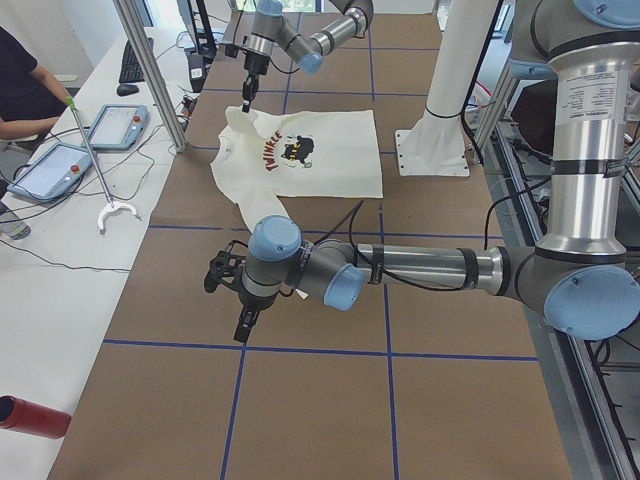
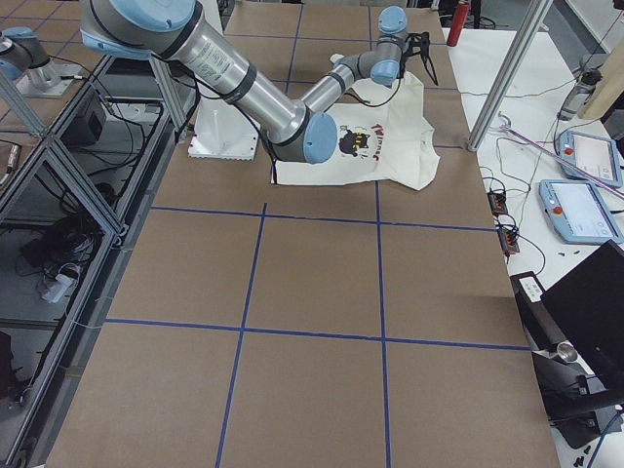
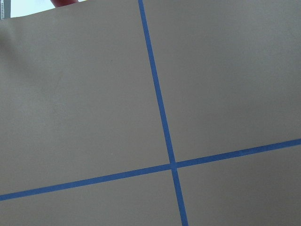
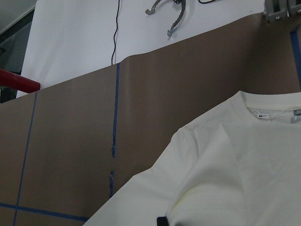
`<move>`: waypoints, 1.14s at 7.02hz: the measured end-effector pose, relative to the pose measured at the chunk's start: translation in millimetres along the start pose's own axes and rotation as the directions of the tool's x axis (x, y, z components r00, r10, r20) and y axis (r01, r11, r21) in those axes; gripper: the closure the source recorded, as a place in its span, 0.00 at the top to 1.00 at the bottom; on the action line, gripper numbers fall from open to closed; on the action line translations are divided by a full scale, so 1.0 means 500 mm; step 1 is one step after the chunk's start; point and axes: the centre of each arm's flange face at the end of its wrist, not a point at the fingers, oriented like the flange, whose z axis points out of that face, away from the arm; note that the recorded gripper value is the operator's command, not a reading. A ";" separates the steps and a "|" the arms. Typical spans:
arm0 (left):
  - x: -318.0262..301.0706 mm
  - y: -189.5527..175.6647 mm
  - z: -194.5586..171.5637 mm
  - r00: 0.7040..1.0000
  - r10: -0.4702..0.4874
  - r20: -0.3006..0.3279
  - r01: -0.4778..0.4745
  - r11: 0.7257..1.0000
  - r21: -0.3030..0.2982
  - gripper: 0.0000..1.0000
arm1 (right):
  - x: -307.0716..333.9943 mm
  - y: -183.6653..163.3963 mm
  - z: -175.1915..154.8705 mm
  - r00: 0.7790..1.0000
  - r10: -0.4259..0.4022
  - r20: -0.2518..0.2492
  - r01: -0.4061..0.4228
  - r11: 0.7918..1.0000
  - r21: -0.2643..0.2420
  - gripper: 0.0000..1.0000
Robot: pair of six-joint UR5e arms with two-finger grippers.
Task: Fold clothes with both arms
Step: 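Carry the grasped sleeve with the right gripper across the shirt toward the collar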
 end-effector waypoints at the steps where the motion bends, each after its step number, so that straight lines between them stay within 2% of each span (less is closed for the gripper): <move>1: -0.001 0.001 0.000 1.000 -0.001 0.000 0.001 1.000 -0.001 1.00 | -0.012 0.050 0.052 1.000 -0.006 -0.024 0.006 1.000 0.017 0.22; 2: 0.000 0.003 0.001 1.000 -0.002 -0.002 0.002 1.000 -0.002 1.00 | -0.014 0.085 0.088 0.999 -0.010 -0.043 0.012 0.999 0.032 0.99; 4: 0.000 0.005 0.001 1.000 -0.002 -0.010 0.002 1.000 -0.004 1.00 | -0.060 0.135 0.143 0.998 -0.023 -0.065 0.028 0.996 0.080 1.00; 5: 0.000 0.005 0.002 1.000 -0.003 -0.011 0.003 1.000 -0.005 1.00 | -0.096 0.171 0.173 0.998 -0.034 -0.061 0.041 0.992 0.116 1.00; 6: -0.003 0.005 0.006 1.000 -0.005 -0.011 0.005 1.000 -0.007 1.00 | -0.116 0.193 0.185 0.998 -0.040 -0.047 0.046 0.990 0.130 1.00; 7: 0.001 0.004 0.013 1.000 -0.025 -0.013 0.025 1.000 -0.011 1.00 | -0.122 0.202 0.190 0.998 -0.039 -0.050 0.045 0.991 0.129 1.00; 8: 0.035 -0.002 0.035 0.997 -0.075 -0.027 0.075 0.997 -0.008 1.00 | -0.129 0.202 0.181 0.996 -0.031 -0.080 0.040 0.993 0.110 1.00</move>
